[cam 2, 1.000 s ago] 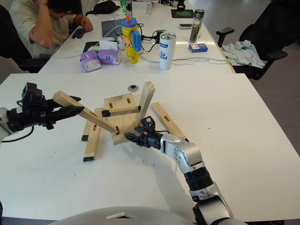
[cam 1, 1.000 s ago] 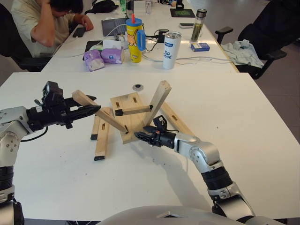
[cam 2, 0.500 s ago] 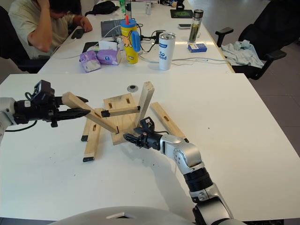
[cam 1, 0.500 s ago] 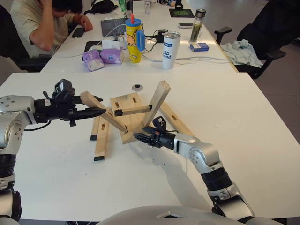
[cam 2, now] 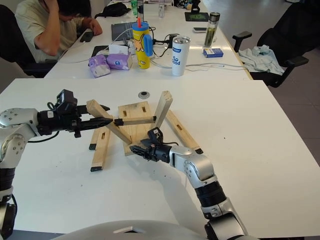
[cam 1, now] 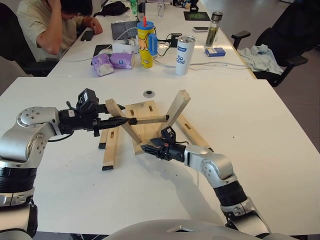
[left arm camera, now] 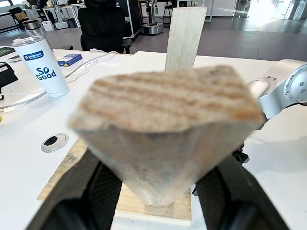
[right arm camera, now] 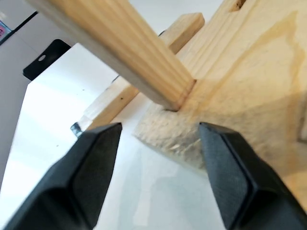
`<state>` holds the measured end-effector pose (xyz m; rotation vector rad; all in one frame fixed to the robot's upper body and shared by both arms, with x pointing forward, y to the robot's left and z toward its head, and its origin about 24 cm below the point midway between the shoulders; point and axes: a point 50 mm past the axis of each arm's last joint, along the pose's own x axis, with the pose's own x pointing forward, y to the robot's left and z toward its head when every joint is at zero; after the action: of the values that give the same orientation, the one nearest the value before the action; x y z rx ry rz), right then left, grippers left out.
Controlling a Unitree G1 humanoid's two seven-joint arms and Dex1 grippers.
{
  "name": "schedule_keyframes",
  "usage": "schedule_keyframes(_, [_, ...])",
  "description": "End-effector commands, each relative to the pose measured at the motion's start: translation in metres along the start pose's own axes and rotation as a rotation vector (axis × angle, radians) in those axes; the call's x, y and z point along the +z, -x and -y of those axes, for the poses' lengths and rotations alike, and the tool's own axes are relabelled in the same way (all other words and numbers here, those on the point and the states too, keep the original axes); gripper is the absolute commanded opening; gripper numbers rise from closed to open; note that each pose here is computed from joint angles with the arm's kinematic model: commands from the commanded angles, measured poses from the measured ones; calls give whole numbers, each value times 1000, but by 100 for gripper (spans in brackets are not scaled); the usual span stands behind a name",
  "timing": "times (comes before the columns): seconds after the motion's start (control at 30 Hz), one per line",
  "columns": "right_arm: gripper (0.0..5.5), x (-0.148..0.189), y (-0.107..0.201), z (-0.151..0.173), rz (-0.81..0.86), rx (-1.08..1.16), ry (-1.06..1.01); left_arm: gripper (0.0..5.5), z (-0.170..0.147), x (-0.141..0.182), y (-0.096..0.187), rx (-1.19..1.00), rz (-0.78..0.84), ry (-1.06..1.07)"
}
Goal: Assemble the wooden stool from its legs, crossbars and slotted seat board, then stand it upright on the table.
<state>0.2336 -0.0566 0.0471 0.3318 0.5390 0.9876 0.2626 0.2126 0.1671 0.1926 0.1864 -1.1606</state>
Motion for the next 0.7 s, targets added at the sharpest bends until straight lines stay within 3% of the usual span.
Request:
schedule_keyframes(0.03, [235, 22, 17, -30, 165, 133, 62, 203, 12, -43, -14, -24, -138, 140])
schedule_keyframes(0.23, [122, 79, 30, -64, 418, 123, 251, 203, 10, -39, -15, -13, -143, 107])
schedule_keyframes(0.37, [54, 106, 23, -64, 491, -153, 597, 203, 8, -34, -18, -16, -129, 96])
schedule_keyframes(0.5, [1, 119, 16, -61, 573, -354, 799, 203, 7, -32, -25, -40, -123, 89])
schedule_keyframes(0.53, [1, 110, 9, -54, 510, -377, 827, 203, 7, -32, -25, -41, -122, 88])
schedule_keyframes(0.6, [1, 52, -17, -19, 58, -404, 829, 203, 6, -31, -27, -43, -119, 84])
schedule_keyframes(0.63, [1, 13, -18, -2, -166, -388, 778, 203, 5, -30, -28, -43, -114, 79])
schedule_keyframes(0.7, [1, -27, -9, 11, -383, -381, 687, 203, 4, -27, -32, -48, -102, 74])
